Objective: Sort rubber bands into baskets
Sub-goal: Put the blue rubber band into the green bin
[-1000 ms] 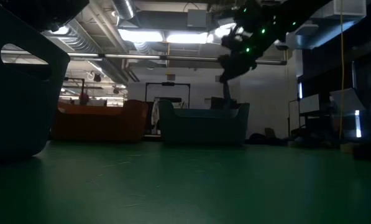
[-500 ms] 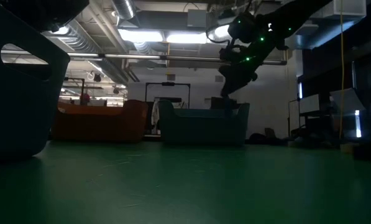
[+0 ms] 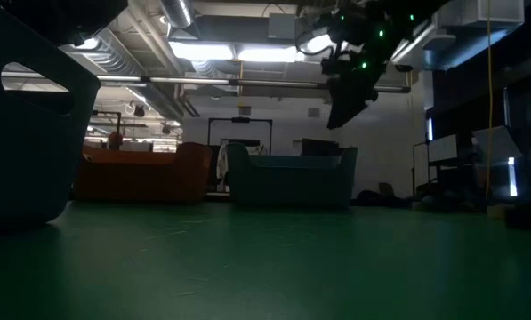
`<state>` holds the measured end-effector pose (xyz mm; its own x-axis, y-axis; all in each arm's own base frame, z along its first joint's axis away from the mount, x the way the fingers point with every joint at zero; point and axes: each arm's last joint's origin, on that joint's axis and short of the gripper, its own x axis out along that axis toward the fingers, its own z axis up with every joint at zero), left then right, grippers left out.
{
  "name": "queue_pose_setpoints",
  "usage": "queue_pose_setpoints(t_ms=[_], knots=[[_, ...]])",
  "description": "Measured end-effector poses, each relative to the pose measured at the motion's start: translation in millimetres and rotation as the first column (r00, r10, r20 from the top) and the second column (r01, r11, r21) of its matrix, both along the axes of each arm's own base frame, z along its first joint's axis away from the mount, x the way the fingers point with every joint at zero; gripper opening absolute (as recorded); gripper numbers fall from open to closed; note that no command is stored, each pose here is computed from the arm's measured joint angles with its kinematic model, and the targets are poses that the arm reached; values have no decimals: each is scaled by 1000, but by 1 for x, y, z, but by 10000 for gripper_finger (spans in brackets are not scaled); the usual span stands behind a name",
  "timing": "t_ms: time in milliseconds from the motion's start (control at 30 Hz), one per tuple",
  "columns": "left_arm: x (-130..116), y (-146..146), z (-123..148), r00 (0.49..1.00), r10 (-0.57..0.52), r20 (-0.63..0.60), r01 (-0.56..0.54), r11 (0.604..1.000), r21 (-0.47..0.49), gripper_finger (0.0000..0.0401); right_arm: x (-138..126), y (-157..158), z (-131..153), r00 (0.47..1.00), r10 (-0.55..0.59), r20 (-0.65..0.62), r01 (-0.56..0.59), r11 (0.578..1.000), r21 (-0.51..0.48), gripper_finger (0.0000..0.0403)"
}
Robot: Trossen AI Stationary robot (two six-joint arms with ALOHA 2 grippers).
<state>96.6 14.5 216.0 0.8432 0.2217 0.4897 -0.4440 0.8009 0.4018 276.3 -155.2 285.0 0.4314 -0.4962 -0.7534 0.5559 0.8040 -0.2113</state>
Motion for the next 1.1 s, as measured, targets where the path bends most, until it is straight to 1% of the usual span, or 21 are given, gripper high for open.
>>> queue_pose_setpoints(t_ms=[167, 300, 400, 467, 567, 733, 867, 1033, 1100], knots=[[0, 0, 0, 1000, 2, 1, -2, 1000, -1, 4, -11, 8, 14, 995, 7, -101, 8, 988, 154, 201], [0, 0, 0, 1000, 1, 1, -1, 1000, -2, 4, -24, 15, 11, 975, -31, -222, 85, 967, 239, 198], [0, 0, 0, 1000, -1, 2, 1, 1000, -6, 4, -31, 19, 8, 955, -64, -288, 148, 948, 280, 198], [0, 0, 0, 1000, -1, 2, 2, 1000, -6, 4, -31, 22, 7, 950, -74, -303, 165, 944, 286, 198], [0, 0, 0, 1000, -2, 2, 2, 1000, -6, 4, -32, 28, 7, 938, -84, -337, 180, 947, 267, 198], [0, 0, 0, 1000, -8, 5, 8, 1000, -16, 4, -34, 41, 6, 905, -105, -411, 220, 945, 242, 198], [0, 0, 0, 1000, -8, 5, 9, 1000, -17, 4, -31, 49, 6, 902, -106, -419, 215, 951, 223, 198], [0, 0, 0, 1000, -8, 5, 8, 1000, -17, 4, -28, 58, 6, 904, -118, -411, 225, 949, 223, 198], [0, 0, 0, 1000, -8, 5, 9, 1000, -17, 4, -28, 64, 6, 896, -119, -427, 227, 951, 212, 198]])
